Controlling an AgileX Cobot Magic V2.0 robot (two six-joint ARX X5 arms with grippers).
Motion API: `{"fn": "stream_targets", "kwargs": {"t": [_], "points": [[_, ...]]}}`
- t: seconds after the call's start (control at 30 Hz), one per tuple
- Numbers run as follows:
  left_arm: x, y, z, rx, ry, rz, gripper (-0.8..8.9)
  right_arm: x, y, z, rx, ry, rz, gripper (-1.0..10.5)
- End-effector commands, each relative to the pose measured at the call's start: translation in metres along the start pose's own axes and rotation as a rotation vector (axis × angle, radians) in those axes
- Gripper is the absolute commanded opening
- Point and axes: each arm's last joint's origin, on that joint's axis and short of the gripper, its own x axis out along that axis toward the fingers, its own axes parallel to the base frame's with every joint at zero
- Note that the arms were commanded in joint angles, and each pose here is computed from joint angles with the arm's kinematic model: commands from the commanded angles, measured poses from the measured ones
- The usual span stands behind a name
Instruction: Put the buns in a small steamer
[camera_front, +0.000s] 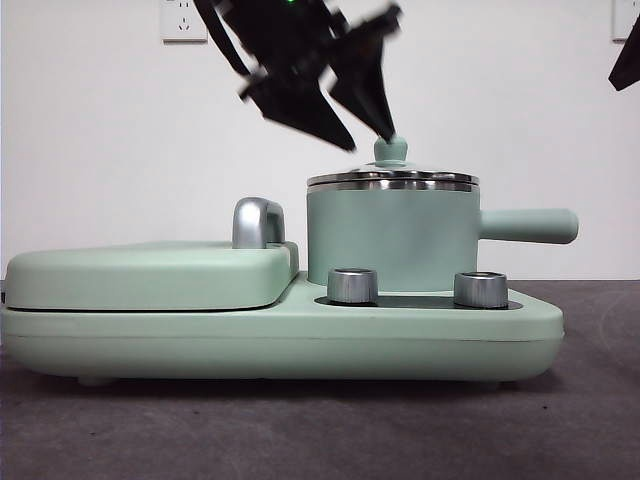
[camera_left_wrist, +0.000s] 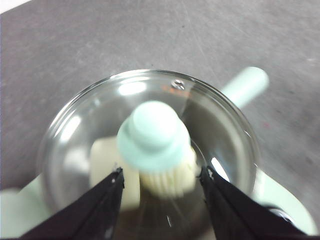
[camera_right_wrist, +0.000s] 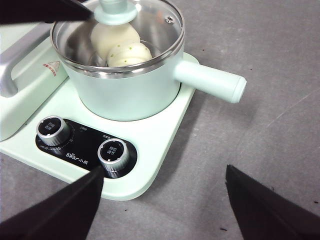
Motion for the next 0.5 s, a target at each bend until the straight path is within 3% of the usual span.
{"fn": "stream_targets", "kwargs": {"t": [0.03, 0.23, 0.5], "points": [[-0.027, -0.003, 0.012, -0.03, -0.026, -0.007, 2.59, 0.0, 0.001, 0.001, 0.007, -0.004, 0.016, 3.9], [-0.074, -0.003, 0.004, -0.174, 0.092, -0.011, 2.58, 0.003, 0.004, 0.002, 0.0, 0.013, 0.08, 3.9], [-0.103, -0.005, -0.036, -0.2, 0.154, 0.003, 2.58, 0.029, 0.012, 0.009, 0.0, 0.083, 0.19, 3.9]]}}
